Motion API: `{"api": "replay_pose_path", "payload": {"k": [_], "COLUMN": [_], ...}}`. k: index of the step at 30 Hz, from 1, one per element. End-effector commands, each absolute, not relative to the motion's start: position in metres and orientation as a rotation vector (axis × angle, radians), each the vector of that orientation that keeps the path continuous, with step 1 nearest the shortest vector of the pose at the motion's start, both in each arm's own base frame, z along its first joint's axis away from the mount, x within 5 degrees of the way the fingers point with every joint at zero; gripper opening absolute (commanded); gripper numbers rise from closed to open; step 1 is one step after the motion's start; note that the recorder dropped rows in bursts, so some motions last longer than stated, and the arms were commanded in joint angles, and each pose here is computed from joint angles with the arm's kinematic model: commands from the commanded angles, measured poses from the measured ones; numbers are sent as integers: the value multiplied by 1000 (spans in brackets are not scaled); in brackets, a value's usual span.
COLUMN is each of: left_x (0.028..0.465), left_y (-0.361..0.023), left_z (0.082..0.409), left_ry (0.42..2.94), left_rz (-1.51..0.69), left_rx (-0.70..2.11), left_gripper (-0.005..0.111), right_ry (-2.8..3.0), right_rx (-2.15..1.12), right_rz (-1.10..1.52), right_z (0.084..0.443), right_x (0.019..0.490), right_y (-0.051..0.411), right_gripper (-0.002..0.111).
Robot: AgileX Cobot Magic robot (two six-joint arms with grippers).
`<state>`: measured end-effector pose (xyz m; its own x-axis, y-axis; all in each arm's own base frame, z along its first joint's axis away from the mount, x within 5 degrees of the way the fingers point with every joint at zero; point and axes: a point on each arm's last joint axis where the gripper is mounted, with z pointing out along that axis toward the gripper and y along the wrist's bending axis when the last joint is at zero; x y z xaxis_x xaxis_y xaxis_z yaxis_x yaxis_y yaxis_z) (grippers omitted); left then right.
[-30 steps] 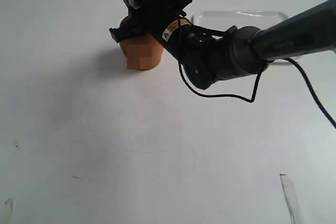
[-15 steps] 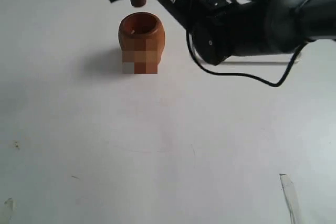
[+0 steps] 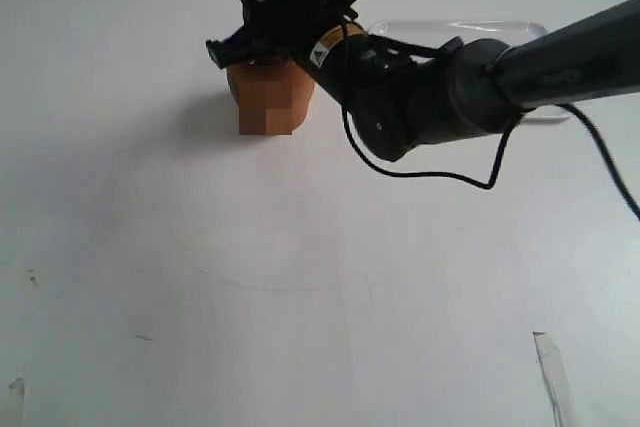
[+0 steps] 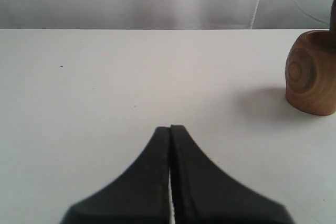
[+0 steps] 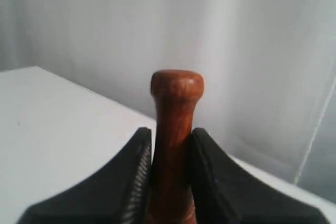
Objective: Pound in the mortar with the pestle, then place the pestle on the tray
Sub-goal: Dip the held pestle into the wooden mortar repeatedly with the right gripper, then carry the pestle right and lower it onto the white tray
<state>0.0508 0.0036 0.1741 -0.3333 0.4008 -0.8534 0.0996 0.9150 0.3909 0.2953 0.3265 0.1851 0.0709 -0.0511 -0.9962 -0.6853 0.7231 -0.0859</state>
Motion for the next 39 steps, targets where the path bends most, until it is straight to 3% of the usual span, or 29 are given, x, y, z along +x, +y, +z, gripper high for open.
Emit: {"api": "replay_pose_path", "payload": {"k": [1,4,7,12,19,22,27,32,37,39], "left_x": [51,51,51,51,51,51,51,51,51,51], "left_y": [3,3,3,3,3,3,3,3,3,3], "left_z": [174,174,174,174,174,174,174,174,174,174], "left_ry": [1897,1897,1897,1897,1897,1897,1897,1897,1897,1897], "left_rz": [302,302,302,302,302,302,302,302,302,302], "left_rx": [361,361,361,361,361,361,361,361,361,361], "left_gripper": [0,0,0,0,0,0,0,0,0,0], "right_ry": [1248,1207,1235,1349,1587,1593,1462,1288,1332,1431], "right_rx": [-598,-575,-591,-644,-717,-720,-657,-757,-1029,-1169], "right_rz": [528,539,536,522,510,507,541,522,324,203], "right_z": [260,284,281,233,128,120,172,255,322,332], "right_x": [286,280,280,290,298,299,297,280,248,240], "right_y": [312,306,307,318,329,329,327,318,285,262], "right_gripper": [0,0,0,0,0,0,0,0,0,0]}}
